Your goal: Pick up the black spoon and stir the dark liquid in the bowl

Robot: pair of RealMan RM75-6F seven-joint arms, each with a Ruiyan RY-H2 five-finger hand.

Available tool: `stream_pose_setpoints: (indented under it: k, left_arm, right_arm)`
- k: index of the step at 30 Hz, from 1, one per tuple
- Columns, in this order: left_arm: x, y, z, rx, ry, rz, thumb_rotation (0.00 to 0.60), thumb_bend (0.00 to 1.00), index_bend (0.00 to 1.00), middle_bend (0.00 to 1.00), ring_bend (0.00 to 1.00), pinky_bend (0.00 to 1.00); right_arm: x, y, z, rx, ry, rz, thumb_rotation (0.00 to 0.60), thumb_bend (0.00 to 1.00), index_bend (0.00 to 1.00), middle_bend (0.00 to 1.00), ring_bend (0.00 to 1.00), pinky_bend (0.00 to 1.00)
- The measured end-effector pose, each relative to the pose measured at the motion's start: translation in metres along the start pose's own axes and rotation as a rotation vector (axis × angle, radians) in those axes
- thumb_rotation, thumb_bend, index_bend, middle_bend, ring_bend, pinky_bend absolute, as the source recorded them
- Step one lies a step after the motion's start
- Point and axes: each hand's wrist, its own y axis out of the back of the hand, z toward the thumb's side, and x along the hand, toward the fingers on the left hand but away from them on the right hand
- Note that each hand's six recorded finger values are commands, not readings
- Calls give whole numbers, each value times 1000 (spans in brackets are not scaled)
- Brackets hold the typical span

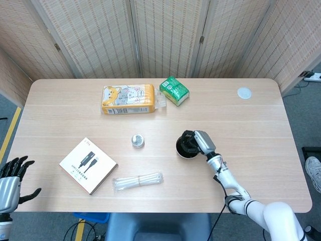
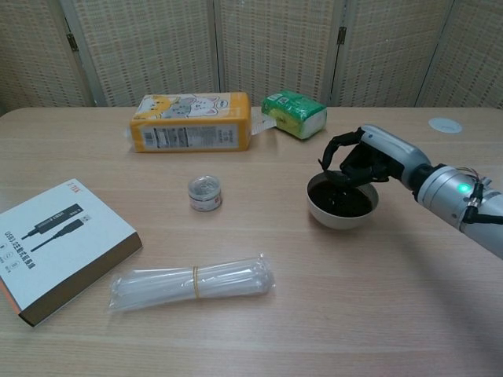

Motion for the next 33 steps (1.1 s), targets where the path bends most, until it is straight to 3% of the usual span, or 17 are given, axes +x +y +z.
stream_pose_setpoints:
  k: [5, 11, 22, 33]
  left_arm:
    - [-1, 1, -2, 0, 7, 1, 600, 184, 229, 150, 119, 142]
    - [-3, 1, -3, 1, 11, 3, 600, 184, 229, 150, 119, 142]
    - [-1, -1, 2, -3, -3, 1, 600, 184, 229, 150, 119, 142]
    - [3, 0, 2, 2, -8, 0, 600, 184, 229, 150, 119, 142]
  right_arm:
    - [-11, -10, 13, -21, 26, 13, 600, 487, 775, 1000, 1000, 1000]
    - [-4, -17, 16, -21, 54, 41, 600, 492, 777, 1000, 1000, 1000]
    - [20, -5, -1, 21, 37, 45, 600, 514, 790, 1000, 1000, 1000]
    - [0, 1, -2, 44, 9, 23, 600, 517, 791, 1000, 1000, 1000]
